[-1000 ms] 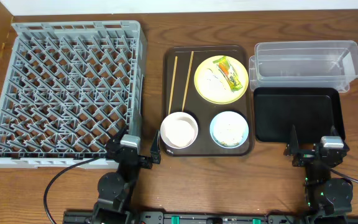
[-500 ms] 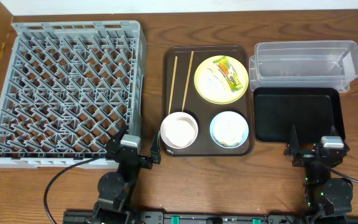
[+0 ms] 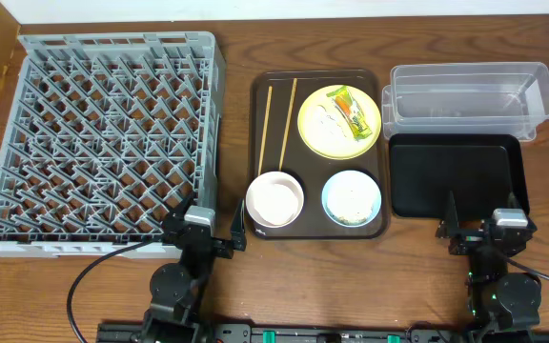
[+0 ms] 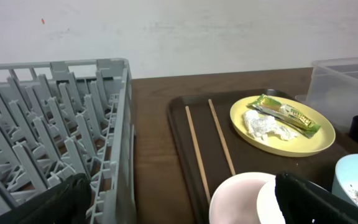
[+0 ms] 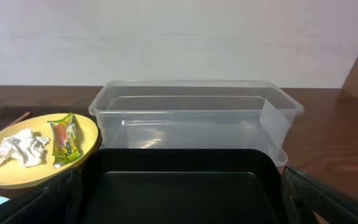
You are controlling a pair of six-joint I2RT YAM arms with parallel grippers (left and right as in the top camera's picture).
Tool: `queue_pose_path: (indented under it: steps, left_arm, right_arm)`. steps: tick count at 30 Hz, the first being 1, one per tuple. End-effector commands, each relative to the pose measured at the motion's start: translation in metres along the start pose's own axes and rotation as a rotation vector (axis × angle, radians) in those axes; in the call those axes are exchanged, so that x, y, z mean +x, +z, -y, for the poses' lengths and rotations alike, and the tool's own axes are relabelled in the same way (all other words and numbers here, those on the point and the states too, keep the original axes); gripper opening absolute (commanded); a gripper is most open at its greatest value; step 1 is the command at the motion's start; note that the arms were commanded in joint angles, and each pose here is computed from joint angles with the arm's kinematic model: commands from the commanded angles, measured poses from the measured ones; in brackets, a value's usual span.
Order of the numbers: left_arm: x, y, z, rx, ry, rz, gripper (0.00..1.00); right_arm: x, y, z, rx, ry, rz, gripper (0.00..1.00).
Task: Sort waste into correct bins and load items into the dishwasher
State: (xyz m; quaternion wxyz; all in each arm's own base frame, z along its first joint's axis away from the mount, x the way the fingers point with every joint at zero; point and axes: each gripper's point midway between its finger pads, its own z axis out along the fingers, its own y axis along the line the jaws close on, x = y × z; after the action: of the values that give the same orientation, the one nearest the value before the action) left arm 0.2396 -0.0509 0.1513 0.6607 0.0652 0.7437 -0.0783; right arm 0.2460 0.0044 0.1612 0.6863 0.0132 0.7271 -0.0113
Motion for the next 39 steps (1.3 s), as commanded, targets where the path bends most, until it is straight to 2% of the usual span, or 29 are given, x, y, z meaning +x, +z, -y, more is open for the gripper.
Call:
queue_pose_path:
  steps: [1,6,11,14,21,23,25,28,30,33,37,39]
  left_arm:
    - [0.018,0.002,0.001,0.007,-0.018,-0.055,0.95]
    - [0.007,-0.004,0.041,0.239,-0.077,-0.036,0.95]
    - [-0.046,-0.014,0.038,0.219,-0.098,0.032,0.95]
    - [-0.067,-0.016,0.033,0.178,-0.105,-0.046,0.95]
    - [-0.100,0.001,0.039,0.175,-0.130,-0.369,0.95]
    - [-0.112,0.009,0.042,0.177,-0.144,-0.493,0.95]
    - [-0.118,0.013,0.043,0.180,-0.152,-0.563,0.95]
    - [-0.120,0.016,0.045,0.181,-0.161,-0.624,0.95]
    - [-0.120,0.012,0.057,0.252,-0.184,-0.638,0.95]
    - [-0.122,0.006,0.071,0.333,-0.211,-0.644,0.95]
    - [-0.122,0.006,0.071,0.332,-0.210,-0.645,0.95]
    - [-0.121,0.007,0.070,0.331,-0.210,-0.647,0.95]
  right_arm:
    - [0.000,0.000,-0.010,-0.066,0.012,-0.001,0.99]
    - [-0.007,-0.012,-0.061,-0.377,0.048,0.020,0.99]
    - [-0.037,-0.025,-0.078,-0.493,0.149,0.057,0.99]
    - [-0.053,-0.030,-0.081,-0.514,0.165,0.035,0.99]
    - [-0.069,-0.015,-0.083,-0.483,0.195,-0.266,0.99]
    - [-0.073,0.003,-0.087,-0.468,0.201,-0.442,0.99]
    - [-0.081,0.013,-0.096,-0.515,0.178,-0.515,0.99]
    - [-0.099,0.027,-0.124,-0.656,0.285,-0.606,0.99]
    - [-0.115,0.038,-0.149,-0.798,0.366,-0.586,0.99]
    - [-0.113,0.055,-0.171,-0.847,0.393,-0.659,0.99]
    - [-0.086,0.089,-0.204,-0.785,0.231,-0.816,0.99]
    - [-0.058,0.116,-0.231,-0.722,0.089,-0.892,0.99]
